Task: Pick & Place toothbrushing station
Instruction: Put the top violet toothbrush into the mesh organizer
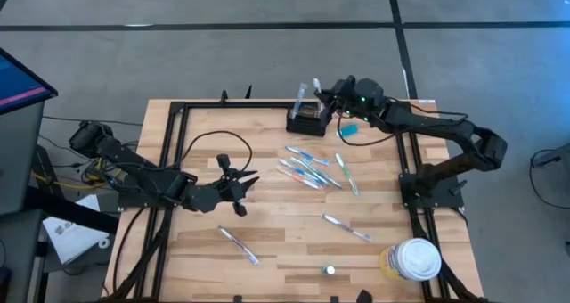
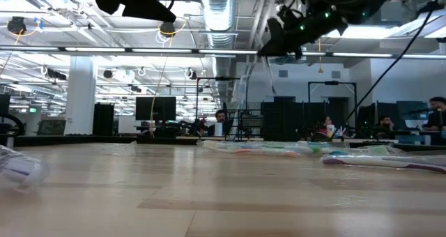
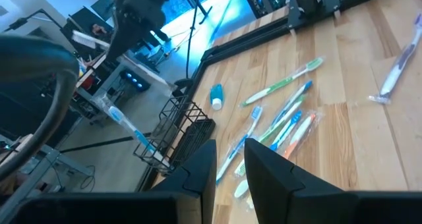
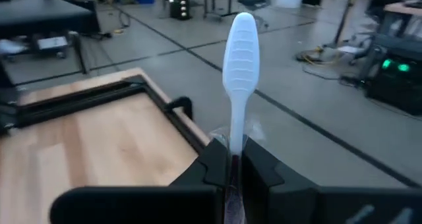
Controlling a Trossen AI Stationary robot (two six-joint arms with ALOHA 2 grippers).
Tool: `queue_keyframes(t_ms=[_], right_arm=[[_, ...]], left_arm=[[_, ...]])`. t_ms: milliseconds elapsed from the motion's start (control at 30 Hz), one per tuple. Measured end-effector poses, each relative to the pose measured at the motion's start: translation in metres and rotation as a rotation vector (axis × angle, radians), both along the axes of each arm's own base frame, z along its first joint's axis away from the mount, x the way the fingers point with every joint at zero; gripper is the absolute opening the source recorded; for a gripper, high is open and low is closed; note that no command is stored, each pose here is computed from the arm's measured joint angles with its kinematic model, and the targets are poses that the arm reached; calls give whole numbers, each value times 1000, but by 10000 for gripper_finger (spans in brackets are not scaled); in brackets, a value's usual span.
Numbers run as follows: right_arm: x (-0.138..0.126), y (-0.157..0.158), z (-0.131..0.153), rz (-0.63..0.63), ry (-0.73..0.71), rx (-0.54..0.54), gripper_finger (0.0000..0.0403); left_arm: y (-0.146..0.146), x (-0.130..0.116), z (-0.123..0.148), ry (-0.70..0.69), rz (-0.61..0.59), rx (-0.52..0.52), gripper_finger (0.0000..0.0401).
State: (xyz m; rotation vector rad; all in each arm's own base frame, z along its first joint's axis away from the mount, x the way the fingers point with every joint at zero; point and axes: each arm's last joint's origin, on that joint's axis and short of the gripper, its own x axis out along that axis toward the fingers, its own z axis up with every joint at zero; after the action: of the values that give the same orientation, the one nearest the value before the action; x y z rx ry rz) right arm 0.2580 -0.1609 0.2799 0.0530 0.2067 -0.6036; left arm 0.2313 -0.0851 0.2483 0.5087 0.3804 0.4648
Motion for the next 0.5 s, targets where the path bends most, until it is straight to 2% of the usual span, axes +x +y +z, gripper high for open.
queue_keyframes(t_ms=[267, 500], right_arm=[[-19, -16, -17, -80, -129, -28, 11], [-32, -21, -31, -117, -179, -27, 11]], left_arm=[[0, 0, 0, -4, 0, -2, 72], [0, 1, 1, -11, -9, -9, 72]])
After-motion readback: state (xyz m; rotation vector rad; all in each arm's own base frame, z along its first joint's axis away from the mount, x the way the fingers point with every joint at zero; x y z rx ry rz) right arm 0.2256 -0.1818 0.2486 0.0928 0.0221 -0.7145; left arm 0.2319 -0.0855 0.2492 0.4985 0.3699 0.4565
